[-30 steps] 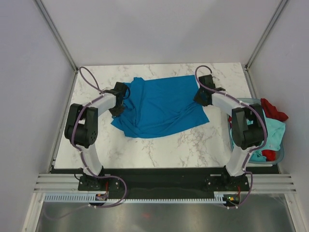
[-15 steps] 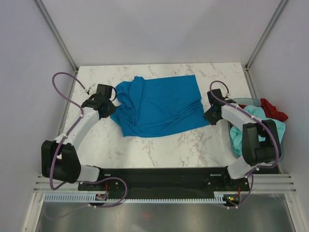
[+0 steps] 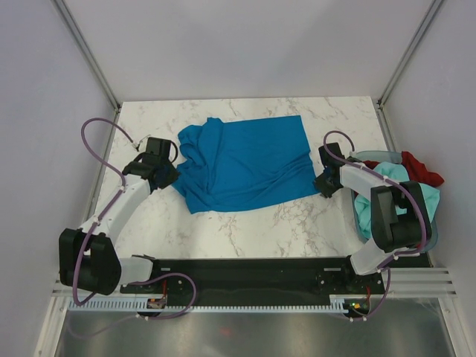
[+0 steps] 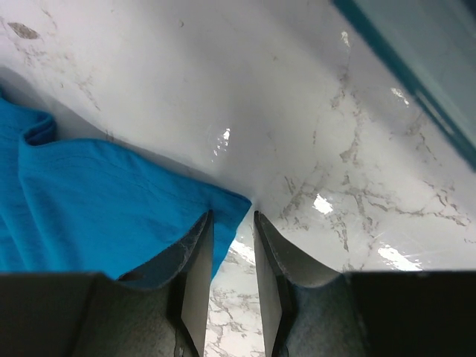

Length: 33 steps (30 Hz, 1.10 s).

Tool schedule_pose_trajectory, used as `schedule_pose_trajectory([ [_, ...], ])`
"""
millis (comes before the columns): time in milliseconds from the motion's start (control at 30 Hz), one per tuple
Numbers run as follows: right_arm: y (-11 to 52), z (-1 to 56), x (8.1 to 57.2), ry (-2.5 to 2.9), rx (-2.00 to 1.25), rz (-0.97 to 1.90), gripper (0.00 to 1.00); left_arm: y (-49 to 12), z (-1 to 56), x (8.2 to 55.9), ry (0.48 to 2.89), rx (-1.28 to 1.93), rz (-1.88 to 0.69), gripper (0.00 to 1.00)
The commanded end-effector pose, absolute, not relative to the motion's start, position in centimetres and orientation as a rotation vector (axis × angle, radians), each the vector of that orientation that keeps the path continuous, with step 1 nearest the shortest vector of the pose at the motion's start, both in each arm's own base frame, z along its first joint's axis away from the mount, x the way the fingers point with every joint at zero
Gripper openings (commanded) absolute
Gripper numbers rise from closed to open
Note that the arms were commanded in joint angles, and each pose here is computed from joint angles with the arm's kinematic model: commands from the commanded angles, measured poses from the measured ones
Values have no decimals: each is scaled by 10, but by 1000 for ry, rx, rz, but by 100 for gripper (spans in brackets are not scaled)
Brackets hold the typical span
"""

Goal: Fold and stack the t-shirts
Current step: Flatten the tshirt out

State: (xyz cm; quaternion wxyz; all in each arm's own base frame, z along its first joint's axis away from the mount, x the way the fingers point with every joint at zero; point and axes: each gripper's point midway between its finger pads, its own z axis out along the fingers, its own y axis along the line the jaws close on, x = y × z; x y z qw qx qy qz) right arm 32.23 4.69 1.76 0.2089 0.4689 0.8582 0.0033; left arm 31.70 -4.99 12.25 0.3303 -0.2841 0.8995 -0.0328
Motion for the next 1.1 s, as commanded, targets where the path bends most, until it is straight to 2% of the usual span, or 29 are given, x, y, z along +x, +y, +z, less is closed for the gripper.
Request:
schedule_pose_trajectory([
  [0, 38, 21, 329, 2315, 1324, -18, 36, -52, 137, 321, 2309, -685, -118, 2],
  [233, 37, 2, 320, 2358, 1345, -75, 37, -52, 141, 320, 2298, -685, -127, 2],
  [333, 34, -6, 316, 2370, 1336, -109, 34, -53, 143, 319, 2291, -691, -144, 2],
  [433, 26, -5, 317, 2358, 1304, -151, 16, -54, 145, 319, 2286, -694, -155, 2],
  [467, 25, -2, 318, 2350, 1292, -159, 5, -55, 146, 319, 2282, -693, -161, 2],
  [500, 23, 2, 320, 2344, 1266, -163, 0, -56, 149, 320, 2276, -693, -167, 2],
  [567, 20, 14, 328, 2320, 1230, -160, 0, -56, 157, 320, 2257, -688, -185, 2],
  [667, 26, 55, 341, 2284, 1150, -67, 0, -56, 186, 322, 2186, -658, -219, 2],
  [767, 25, 129, 349, 2196, 1057, 5, 0, -57, 244, 316, 2050, -606, -301, 2],
  [833, 23, 198, 352, 2072, 1002, 88, 0, -56, 287, 311, 1951, -595, -350, 2],
  [900, 19, 249, 334, 1992, 946, 137, 0, -55, 337, 294, 1832, -582, -424, 2],
  [1067, 18, 355, 283, 1781, 879, 329, 0, -64, 417, 236, 1624, -541, -667, 2],
])
